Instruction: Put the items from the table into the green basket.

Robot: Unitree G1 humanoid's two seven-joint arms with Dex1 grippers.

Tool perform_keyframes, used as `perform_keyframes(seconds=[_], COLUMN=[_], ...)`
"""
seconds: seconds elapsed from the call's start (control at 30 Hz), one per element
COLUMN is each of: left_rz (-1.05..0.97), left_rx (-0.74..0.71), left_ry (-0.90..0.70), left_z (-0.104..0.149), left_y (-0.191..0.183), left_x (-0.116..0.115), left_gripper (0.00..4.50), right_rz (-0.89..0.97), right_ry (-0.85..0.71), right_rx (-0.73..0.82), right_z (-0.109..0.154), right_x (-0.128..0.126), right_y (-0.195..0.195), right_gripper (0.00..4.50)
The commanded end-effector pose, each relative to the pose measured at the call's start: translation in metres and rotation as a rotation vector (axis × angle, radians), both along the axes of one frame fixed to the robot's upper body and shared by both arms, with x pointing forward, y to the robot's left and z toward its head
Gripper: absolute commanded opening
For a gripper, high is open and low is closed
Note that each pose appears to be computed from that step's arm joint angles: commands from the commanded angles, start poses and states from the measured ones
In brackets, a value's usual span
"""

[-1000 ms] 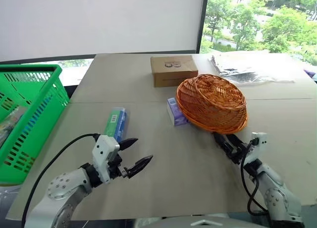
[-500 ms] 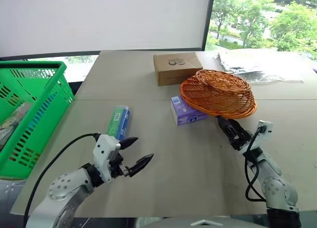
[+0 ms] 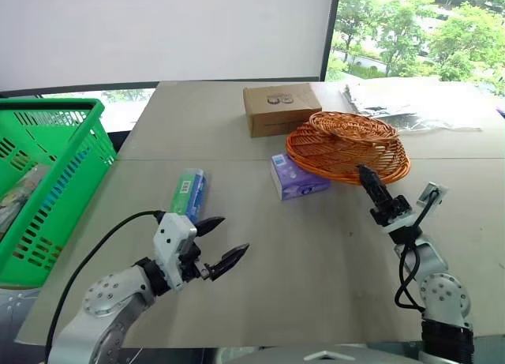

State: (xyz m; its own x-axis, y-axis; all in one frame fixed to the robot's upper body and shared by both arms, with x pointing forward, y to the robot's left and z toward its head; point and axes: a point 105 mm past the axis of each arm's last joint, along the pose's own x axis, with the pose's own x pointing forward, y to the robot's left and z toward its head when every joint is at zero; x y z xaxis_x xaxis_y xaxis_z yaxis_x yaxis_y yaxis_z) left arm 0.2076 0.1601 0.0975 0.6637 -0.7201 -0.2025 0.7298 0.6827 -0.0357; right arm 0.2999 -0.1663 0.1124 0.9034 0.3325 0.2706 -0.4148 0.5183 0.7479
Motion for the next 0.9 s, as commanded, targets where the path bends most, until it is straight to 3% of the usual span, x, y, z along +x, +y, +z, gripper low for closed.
perform_keyframes(seconds=[0.03,0.13,0.2,0.37,0.43,0.53,0.6,0.7,0.8,0.9], left_rz=[0.007,0.021,0.025,0.038,0.043,0.05,0.051,0.049,0.05,0.034], left_rx=[0.001,0.002,0.0,-0.005,-0.004,-0.01,-0.012,-0.013,-0.031,-0.064], left_ry=[-0.037,-0.039,-0.039,-0.045,-0.054,-0.073,-0.08,-0.093,-0.112,-0.151], left_z=[0.005,0.005,0.005,0.006,0.007,0.011,0.012,0.015,0.02,0.033], left_y=[0.001,0.003,0.003,0.004,0.004,0.004,0.004,0.003,0.002,-0.002], left_x=[0.0,-0.001,-0.002,-0.002,0.0,0.004,0.006,0.01,0.014,0.017], left_gripper=[4.45,4.5,4.5,4.5,4.5,4.5,4.5,4.5,4.5,4.5], right_rz=[-0.024,-0.041,-0.042,-0.024,-0.02,-0.031,-0.058,-0.205,-0.308,-0.257], right_ry=[-0.035,-0.045,-0.054,-0.118,-0.17,-0.286,-0.382,-0.469,-0.492,-0.485], right_rx=[0.006,0.019,0.029,0.056,0.064,0.017,-0.113,-0.442,-0.968,-1.447], right_z=[0.009,0.011,0.013,0.031,0.046,0.082,0.106,0.124,0.114,0.091], right_x=[0.005,0.009,0.01,0.016,0.019,0.027,0.035,0.054,0.073,0.081], right_y=[-0.004,-0.005,-0.006,-0.004,-0.003,-0.004,-0.007,-0.029,-0.057,-0.084], right_gripper=[4.5,3.69,2.73,1.08,0.63,0.57,0.57,0.57,0.57,0.57])
